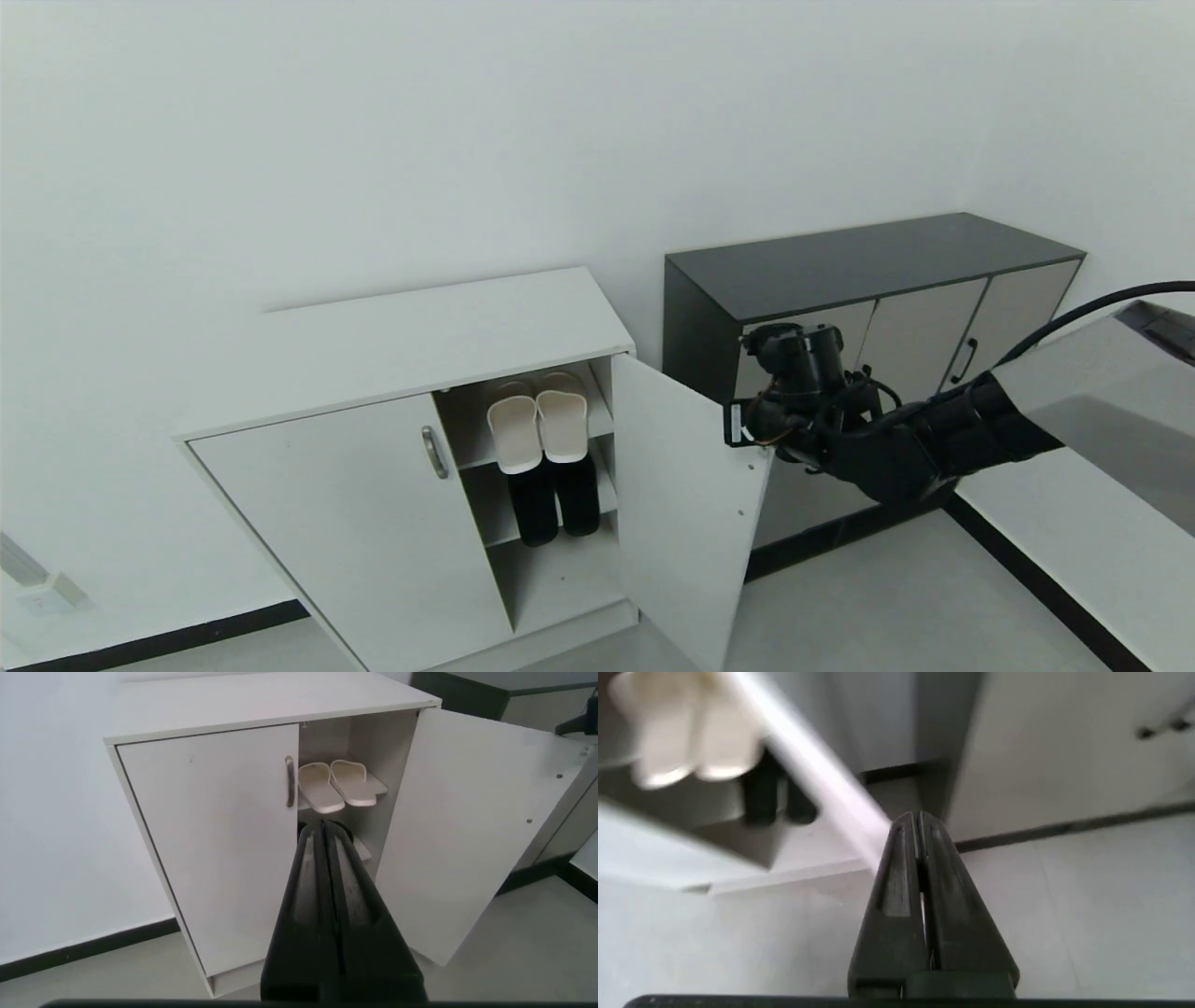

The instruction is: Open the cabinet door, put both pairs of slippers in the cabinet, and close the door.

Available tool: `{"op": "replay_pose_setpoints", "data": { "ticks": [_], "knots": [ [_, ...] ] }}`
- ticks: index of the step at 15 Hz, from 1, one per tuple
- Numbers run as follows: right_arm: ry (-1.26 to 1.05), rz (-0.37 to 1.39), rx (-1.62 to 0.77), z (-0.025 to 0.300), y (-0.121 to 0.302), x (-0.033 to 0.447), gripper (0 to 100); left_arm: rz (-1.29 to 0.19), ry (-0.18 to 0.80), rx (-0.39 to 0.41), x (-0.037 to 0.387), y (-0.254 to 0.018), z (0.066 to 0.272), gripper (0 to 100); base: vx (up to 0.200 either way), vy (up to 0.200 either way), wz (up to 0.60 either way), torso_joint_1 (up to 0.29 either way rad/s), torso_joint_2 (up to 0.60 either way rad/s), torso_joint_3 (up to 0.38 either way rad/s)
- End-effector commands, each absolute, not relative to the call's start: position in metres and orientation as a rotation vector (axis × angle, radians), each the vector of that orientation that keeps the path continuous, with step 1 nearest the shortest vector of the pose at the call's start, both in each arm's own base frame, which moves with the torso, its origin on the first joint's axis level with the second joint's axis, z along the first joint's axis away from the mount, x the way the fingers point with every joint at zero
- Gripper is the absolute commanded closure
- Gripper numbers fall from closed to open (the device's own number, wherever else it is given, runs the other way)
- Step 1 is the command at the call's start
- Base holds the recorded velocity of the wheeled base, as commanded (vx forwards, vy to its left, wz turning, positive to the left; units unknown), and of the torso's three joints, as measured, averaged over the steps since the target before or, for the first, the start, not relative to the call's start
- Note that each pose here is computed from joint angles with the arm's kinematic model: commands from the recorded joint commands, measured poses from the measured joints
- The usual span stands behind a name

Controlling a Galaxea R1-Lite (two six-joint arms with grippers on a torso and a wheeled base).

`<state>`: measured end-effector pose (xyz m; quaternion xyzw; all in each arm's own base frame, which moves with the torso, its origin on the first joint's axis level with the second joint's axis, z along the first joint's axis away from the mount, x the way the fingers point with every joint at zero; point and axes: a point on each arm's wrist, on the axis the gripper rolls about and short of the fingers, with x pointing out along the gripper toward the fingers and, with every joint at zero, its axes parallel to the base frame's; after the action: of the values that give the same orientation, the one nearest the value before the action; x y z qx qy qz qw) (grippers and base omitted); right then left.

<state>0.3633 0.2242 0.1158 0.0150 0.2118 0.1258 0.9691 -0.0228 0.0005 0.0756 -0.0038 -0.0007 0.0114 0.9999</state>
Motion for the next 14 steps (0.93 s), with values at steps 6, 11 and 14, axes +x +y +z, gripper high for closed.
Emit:
{"op": "replay_pose_setpoints", "data": {
  "ticks": [6, 11, 14],
  "knots": [
    [0.37, 0.361, -0.012, 0.132, 0.239, 0.322, 100, 0.023, -0.002, -0.008, -0.023, 0.001, 0.076, 100, 0.0, 0.0, 0.0, 0.0, 0.0, 0.0],
    [0.365, 0.367, -0.019, 0.13, 0.24, 0.32, 100, 0.023, -0.002, -0.008, -0.023, 0.001, 0.076, 100, 0.0, 0.0, 0.0, 0.0, 0.0, 0.0],
    [0.343, 0.383, -0.01, 0.131, 0.244, 0.317, 100, 0.023, -0.002, -0.008, -0.023, 0.001, 0.076, 100, 0.0, 0.0, 0.0, 0.0, 0.0, 0.0]
  ]
}}
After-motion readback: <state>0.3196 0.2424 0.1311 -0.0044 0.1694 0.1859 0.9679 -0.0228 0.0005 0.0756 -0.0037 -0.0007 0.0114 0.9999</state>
